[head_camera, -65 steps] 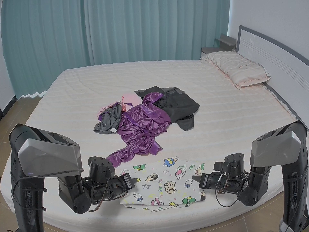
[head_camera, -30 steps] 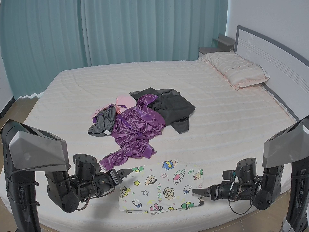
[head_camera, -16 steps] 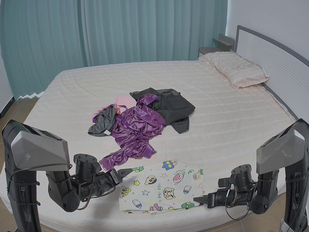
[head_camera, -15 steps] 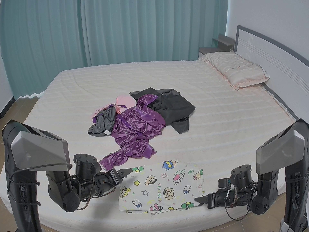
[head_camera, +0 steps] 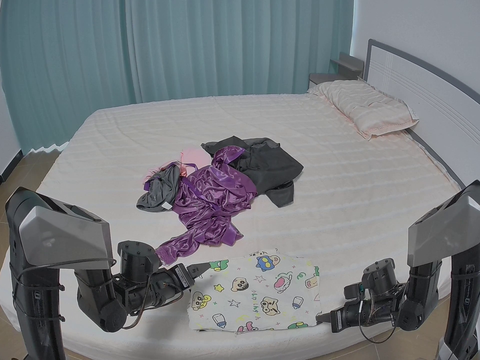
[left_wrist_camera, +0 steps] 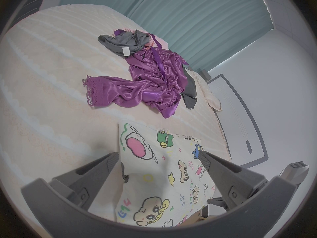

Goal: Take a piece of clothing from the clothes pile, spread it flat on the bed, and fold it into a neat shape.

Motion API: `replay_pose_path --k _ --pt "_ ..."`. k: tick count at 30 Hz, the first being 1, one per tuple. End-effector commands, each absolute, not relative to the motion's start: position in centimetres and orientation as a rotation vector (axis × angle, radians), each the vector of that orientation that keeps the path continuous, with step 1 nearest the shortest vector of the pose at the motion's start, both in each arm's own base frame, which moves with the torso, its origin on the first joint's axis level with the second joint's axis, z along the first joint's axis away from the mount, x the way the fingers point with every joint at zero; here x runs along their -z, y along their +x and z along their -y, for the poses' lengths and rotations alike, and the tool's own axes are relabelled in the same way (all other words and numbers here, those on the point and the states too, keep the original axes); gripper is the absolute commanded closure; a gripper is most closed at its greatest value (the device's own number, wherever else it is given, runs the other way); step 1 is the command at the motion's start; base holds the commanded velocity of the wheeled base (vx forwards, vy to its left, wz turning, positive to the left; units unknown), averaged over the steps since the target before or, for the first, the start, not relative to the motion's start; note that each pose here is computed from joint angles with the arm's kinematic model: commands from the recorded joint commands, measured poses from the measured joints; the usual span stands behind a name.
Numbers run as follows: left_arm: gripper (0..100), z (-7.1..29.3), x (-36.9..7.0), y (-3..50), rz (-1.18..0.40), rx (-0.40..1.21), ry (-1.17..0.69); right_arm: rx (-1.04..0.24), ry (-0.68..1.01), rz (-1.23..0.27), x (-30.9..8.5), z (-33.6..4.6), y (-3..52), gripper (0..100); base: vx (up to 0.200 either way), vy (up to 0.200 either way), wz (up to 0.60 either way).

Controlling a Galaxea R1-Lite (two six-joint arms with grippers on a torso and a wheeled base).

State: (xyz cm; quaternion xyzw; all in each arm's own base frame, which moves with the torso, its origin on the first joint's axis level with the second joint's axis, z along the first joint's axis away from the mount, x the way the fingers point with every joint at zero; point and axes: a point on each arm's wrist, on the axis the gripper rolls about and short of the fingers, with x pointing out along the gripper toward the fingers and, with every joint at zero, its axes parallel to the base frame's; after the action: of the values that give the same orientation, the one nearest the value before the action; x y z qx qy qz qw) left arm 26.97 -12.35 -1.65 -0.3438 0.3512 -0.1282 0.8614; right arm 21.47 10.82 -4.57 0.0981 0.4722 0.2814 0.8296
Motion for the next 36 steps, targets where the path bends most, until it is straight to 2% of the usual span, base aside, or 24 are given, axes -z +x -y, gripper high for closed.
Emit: replay_pose_path --k 1,5,6,12,15,16,18,20,26,32,36 --pt "0 12.5 1.5 26.8 -0.733 0.277 -0.722 -0.6 0.212 -0.976 4.4 -10.9 22.0 100 0.0 0.0 0.0" --pt "0 12.9 1.3 26.7 -0.708 0.282 -0.724 -0.604 0.202 -0.988 4.5 -10.9 21.7 100 0.0 0.0 0.0" --pt "0 12.9 1.3 26.7 -0.708 0.282 -0.724 -0.604 0.202 -0.988 4.5 -10.9 21.7 0 0.0 0.0 0.0" --pt "0 14.8 0.5 26.6 -0.64 0.325 -0.805 -0.602 0.27 -0.768 1.3 -9.8 23.9 0 0.0 0.0 0.0" --pt "0 15.5 0.6 27.0 -0.625 0.352 -0.817 -0.616 0.38 -0.681 -0.5 -9.0 25.8 0 0.0 0.0 0.0" --pt "0 15.5 0.6 27.0 -0.625 0.352 -0.817 -0.617 0.388 -0.683 -0.5 -9.0 25.8 0 0.0 0.0 0.0" --pt "0 16.4 1.9 26.9 -0.657 0.359 -0.797 -0.608 0.517 -0.695 -0.7 -9.6 27.1 0 0.0 0.0 0.0" --pt "0 17.1 2.9 26.8 -0.679 0.365 -0.771 -0.595 0.549 -0.712 0.2 -10.0 28.0 0 0.0 0.0 0.0" --pt "0 17.3 4.2 26.0 -0.733 0.347 -0.665 -0.547 0.54 -0.737 2.9 -10.5 29.7 0 0.0 0.0 0.0" --pt "0 17.5 5.3 25.5 -0.75 0.322 -0.541 -0.525 0.535 -0.717 3.7 -10.9 31.1 0 0.0 0.0 0.0" --pt "0 17.5 5.4 25.6 -0.744 0.313 -0.54 -0.534 0.531 -0.734 3.7 -11.7 31.9 0 0.0 0.0 0.0"
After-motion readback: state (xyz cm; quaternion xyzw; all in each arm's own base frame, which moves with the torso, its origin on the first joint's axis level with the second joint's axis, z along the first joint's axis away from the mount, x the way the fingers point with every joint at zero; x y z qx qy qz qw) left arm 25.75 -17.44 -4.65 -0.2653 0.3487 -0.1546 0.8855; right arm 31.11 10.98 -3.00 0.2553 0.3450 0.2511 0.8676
